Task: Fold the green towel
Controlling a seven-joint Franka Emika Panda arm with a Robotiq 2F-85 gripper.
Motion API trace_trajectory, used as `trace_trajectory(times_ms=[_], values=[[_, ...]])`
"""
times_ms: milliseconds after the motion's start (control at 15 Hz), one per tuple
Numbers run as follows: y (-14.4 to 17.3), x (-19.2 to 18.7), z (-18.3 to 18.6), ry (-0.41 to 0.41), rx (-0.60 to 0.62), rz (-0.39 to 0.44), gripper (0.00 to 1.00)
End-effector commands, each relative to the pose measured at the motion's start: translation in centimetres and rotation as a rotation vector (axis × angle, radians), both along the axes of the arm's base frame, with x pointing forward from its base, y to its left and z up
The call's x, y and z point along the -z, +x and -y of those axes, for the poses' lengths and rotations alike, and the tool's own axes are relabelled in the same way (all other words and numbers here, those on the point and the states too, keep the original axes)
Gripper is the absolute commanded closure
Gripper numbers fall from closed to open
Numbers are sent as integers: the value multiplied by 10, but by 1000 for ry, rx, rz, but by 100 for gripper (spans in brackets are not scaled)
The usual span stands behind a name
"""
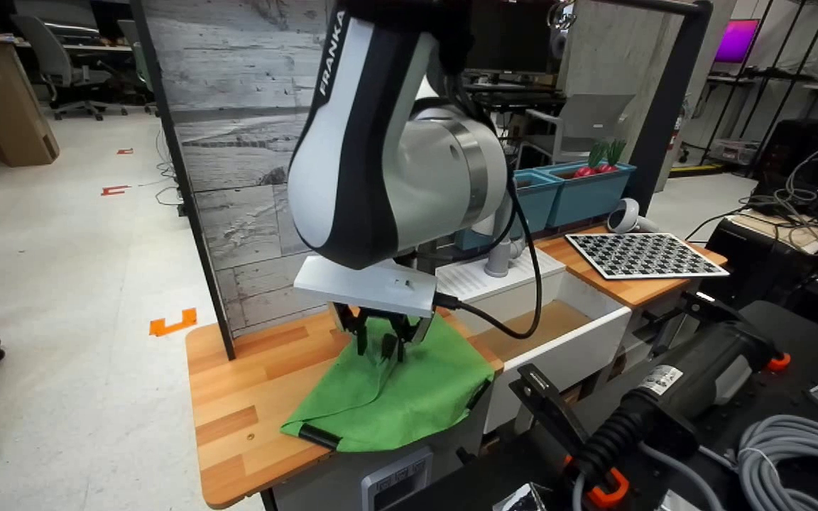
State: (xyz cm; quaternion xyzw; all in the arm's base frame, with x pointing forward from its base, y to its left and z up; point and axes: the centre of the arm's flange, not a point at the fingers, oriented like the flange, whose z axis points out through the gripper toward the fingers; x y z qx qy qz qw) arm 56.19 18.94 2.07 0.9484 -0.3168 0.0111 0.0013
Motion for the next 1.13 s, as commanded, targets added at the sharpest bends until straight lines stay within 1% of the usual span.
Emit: trace_trajectory(times_ms=[0, 67, 133, 267, 400, 600, 733, 800, 867, 1067], values=[[8, -4, -8, 10, -28, -32, 12], [6, -8, -10, 17, -38, -39, 4], [4, -12, -13, 21, -48, -45, 1], [-5, -24, -23, 14, -67, -59, 0], [-18, -39, -33, -12, -87, -71, 0], [-33, -65, -48, -30, -100, -46, 0], [-36, -81, -56, -14, -109, -20, 0], [-36, -86, -62, -13, -108, -16, 0], [-24, -62, -61, 4, -106, -22, 0], [-27, -76, -65, 10, -109, -10, 0]])
